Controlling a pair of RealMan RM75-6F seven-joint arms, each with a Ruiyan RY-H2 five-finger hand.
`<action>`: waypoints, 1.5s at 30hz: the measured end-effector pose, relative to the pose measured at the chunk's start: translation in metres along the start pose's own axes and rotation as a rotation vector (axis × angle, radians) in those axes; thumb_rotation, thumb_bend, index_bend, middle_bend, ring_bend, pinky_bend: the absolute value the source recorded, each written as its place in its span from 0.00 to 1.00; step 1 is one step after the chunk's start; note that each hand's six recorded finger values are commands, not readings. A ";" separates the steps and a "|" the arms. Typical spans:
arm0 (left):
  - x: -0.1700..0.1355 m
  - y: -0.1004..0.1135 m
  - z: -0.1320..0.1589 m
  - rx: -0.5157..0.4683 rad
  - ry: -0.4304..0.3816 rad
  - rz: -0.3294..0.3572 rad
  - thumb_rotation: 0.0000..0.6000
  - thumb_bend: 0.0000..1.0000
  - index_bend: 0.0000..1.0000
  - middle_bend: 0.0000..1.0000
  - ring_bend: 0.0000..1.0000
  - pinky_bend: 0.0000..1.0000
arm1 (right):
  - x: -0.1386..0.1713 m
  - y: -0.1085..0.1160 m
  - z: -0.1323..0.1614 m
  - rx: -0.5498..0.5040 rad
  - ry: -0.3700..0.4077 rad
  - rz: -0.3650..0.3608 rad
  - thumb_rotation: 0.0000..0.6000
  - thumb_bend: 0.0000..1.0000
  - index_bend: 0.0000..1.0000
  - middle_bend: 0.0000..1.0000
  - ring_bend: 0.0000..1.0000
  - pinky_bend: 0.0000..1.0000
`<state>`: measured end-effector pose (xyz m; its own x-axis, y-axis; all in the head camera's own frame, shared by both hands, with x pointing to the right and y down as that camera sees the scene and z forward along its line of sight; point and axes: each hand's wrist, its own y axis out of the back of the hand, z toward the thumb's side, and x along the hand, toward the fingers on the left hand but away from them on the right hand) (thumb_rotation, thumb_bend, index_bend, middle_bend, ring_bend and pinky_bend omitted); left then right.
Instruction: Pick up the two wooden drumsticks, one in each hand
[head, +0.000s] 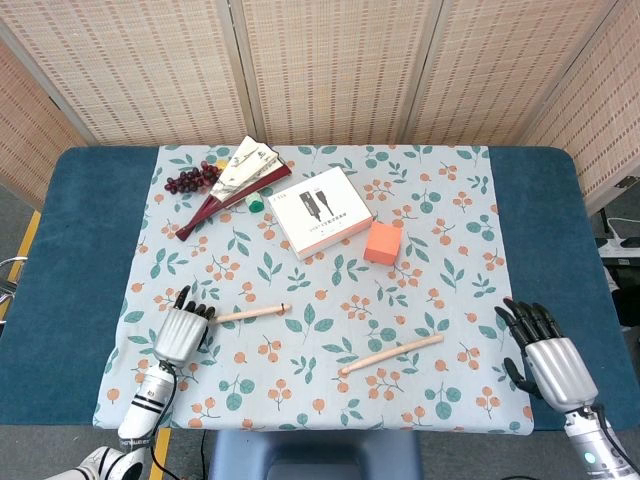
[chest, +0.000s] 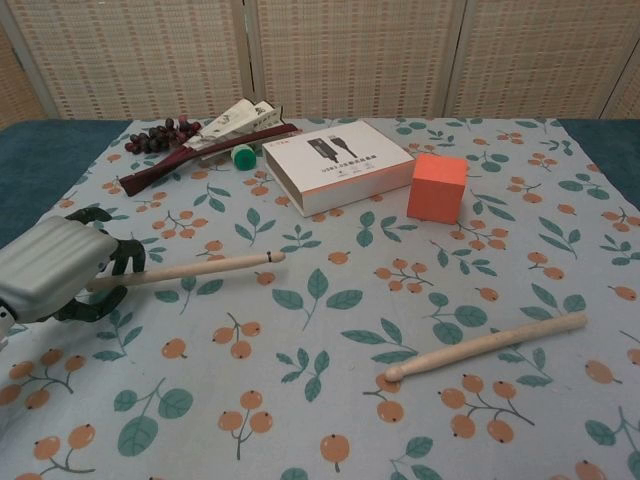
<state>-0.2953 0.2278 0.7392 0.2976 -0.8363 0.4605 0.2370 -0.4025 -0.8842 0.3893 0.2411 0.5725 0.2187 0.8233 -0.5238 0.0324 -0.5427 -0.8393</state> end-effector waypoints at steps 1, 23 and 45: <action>-0.001 0.005 -0.002 -0.022 0.000 0.024 1.00 0.61 0.85 0.86 0.48 0.15 | 0.000 -0.002 0.003 0.002 0.009 0.003 1.00 0.40 0.00 0.00 0.00 0.00; -0.039 0.040 -0.069 -0.220 0.018 0.203 1.00 0.61 0.85 0.87 0.49 0.15 | -0.072 -0.088 0.084 0.243 0.281 0.182 1.00 0.40 0.21 0.24 0.00 0.00; -0.034 0.032 -0.074 -0.223 0.016 0.191 1.00 0.60 0.85 0.86 0.51 0.15 | -0.101 -0.117 0.084 0.319 0.286 0.209 1.00 0.40 0.40 0.42 0.06 0.00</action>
<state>-0.3659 0.2162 0.6894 0.3023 -0.9099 0.2841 -0.0320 -0.3076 -0.9510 0.2820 0.2357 0.7118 0.4501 0.5988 -0.6625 -0.3318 -0.5766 -0.7466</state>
